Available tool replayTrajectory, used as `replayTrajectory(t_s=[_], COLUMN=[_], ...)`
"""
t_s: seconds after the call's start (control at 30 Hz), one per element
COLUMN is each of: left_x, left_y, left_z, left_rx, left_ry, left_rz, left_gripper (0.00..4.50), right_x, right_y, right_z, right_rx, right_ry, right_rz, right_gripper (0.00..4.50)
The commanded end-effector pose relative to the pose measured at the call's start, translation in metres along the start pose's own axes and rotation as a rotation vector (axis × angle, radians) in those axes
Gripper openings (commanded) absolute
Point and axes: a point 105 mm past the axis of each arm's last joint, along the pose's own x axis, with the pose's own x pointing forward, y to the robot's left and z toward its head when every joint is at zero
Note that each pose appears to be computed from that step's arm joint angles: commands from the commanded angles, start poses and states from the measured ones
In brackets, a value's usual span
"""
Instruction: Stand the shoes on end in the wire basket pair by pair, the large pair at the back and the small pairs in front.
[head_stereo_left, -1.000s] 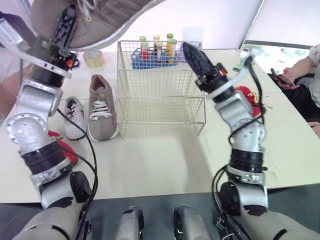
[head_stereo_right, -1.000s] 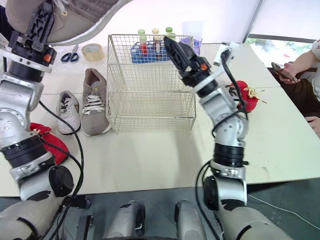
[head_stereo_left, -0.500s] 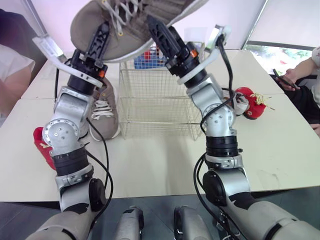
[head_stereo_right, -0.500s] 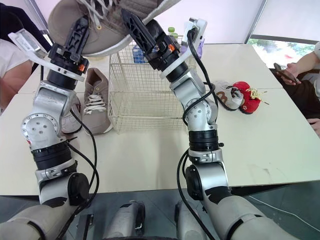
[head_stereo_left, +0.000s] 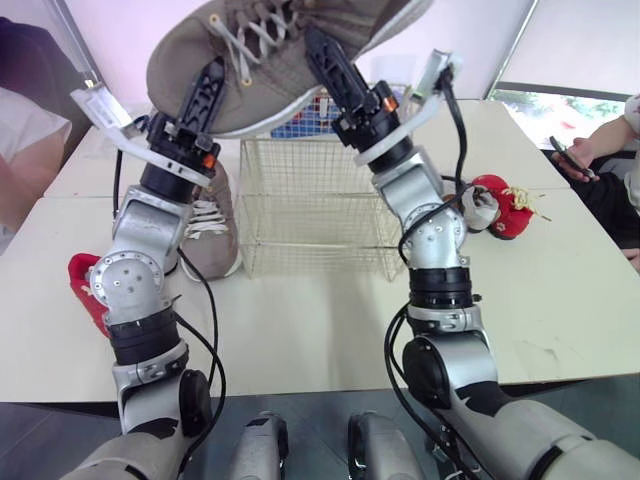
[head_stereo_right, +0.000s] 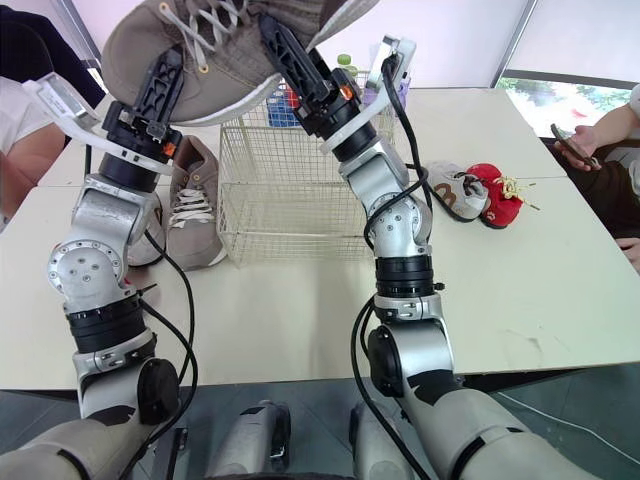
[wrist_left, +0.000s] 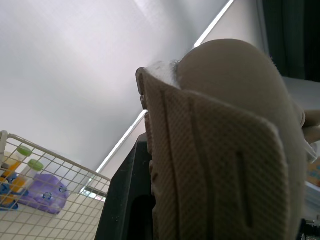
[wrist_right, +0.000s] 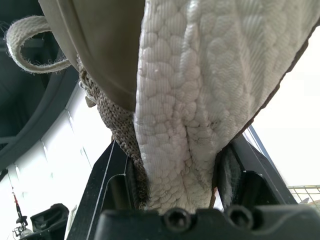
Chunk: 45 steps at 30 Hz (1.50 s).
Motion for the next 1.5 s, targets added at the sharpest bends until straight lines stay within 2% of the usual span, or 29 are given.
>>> replayTrajectory(t_s=[0.03, 0.17, 0.2, 0.37, 0.5, 0.67, 0.9, 1.03, 1.2, 1.37, 1.4, 1.43, 1.5], left_x=[-0.002, -0.015, -0.018, -0.037, -0.062, -0.081, -0.086, -0.084, -0.082, -0.083, -0.083, -0.083, -0.081], left_y=[-0.002, 0.0, 0.0, -0.022, -0.046, -0.051, -0.046, -0.042, -0.037, -0.033, -0.033, -0.032, -0.03], left_z=[-0.005, -0.004, -0.004, -0.001, -0.004, 0.004, 0.008, 0.006, 0.001, -0.004, -0.004, -0.005, -0.005], left_rx=[0.149, 0.316, 0.349, 0.452, 0.467, 0.473, 0.47, 0.46, 0.456, 0.443, 0.443, 0.442, 0.441], left_ry=[0.097, 0.191, 0.209, 0.251, 0.32, 0.375, 0.394, 0.406, 0.424, 0.426, 0.426, 0.426, 0.425], left_rz=[0.024, 0.053, 0.062, 0.062, 0.059, 0.095, 0.123, 0.119, 0.124, 0.136, 0.137, 0.137, 0.137], left_gripper=[2.06, 4.18, 4.43, 4.43, 4.43, 4.43, 4.43, 4.43, 4.43, 4.5, 4.5, 4.5, 4.5], right_x=[0.018, 0.027, 0.029, 0.039, 0.028, 0.014, -0.006, -0.02, -0.03, -0.035, -0.035, -0.036, -0.037], right_y=[0.02, 0.014, 0.011, -0.007, -0.03, -0.044, -0.059, -0.071, -0.081, -0.088, -0.089, -0.089, -0.09], right_z=[0.039, 0.064, 0.069, 0.105, 0.121, 0.12, 0.122, 0.107, 0.097, 0.096, 0.096, 0.096, 0.095], right_rx=[-0.154, -0.296, -0.328, -0.546, -0.813, -0.879, -0.901, -0.903, -0.862, -0.85, -0.85, -0.844, -0.841], right_ry=[-0.044, -0.028, -0.023, 0.039, 0.249, 0.387, 0.492, 0.601, 0.641, 0.641, 0.64, 0.647, 0.656], right_rz=[0.121, 0.157, 0.16, 0.178, 0.17, 0.164, 0.125, 0.12, 0.081, 0.039, 0.031, 0.027, 0.023], right_gripper=[1.52, 1.52, 1.52, 1.52, 1.52, 1.52, 1.52, 1.52, 1.52, 3.57, 4.15, 4.48, 4.48])
